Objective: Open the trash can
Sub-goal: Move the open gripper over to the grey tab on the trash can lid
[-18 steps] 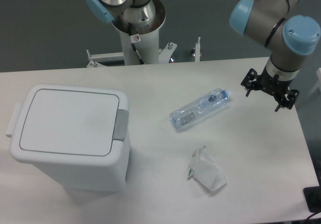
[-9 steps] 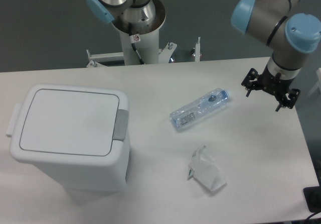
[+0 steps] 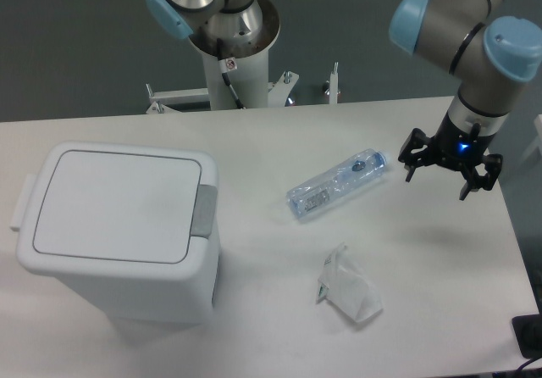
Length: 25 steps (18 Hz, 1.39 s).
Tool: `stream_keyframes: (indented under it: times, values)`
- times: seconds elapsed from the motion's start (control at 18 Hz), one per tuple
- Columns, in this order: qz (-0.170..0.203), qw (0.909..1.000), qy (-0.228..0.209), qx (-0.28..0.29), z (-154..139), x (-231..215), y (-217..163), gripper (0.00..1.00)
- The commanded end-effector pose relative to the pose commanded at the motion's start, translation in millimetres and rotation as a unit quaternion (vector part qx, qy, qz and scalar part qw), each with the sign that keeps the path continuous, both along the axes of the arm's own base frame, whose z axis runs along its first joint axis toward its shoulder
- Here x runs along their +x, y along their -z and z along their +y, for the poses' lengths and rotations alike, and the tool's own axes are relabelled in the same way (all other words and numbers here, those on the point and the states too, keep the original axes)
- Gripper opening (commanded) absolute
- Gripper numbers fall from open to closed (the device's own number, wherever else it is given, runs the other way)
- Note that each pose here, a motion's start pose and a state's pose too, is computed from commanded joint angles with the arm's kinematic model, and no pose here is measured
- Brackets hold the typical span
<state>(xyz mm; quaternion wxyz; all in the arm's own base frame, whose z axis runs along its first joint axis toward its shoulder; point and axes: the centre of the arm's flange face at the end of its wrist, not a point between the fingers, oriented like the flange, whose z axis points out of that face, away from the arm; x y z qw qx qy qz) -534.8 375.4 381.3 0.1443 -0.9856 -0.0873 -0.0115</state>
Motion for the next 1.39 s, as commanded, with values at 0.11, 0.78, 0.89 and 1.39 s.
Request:
stream_keyframes:
  times: [0.11,0.78,0.89,1.39]
  values:
    - [-0.004,0.9997,-0.023,0.01,17.5,16.9,-15.2,1.0]
    - [-0.026,0.9929,-0.052,0.104,112.4,111.6,-102.5,1.0]
    - [-0.028,0.9921,-0.043,0.115,115.6,123.6,-111.9,1.0]
    - [-0.043,0.9893,-0.051,0.13,162.5,192.9,-118.9,1.0]
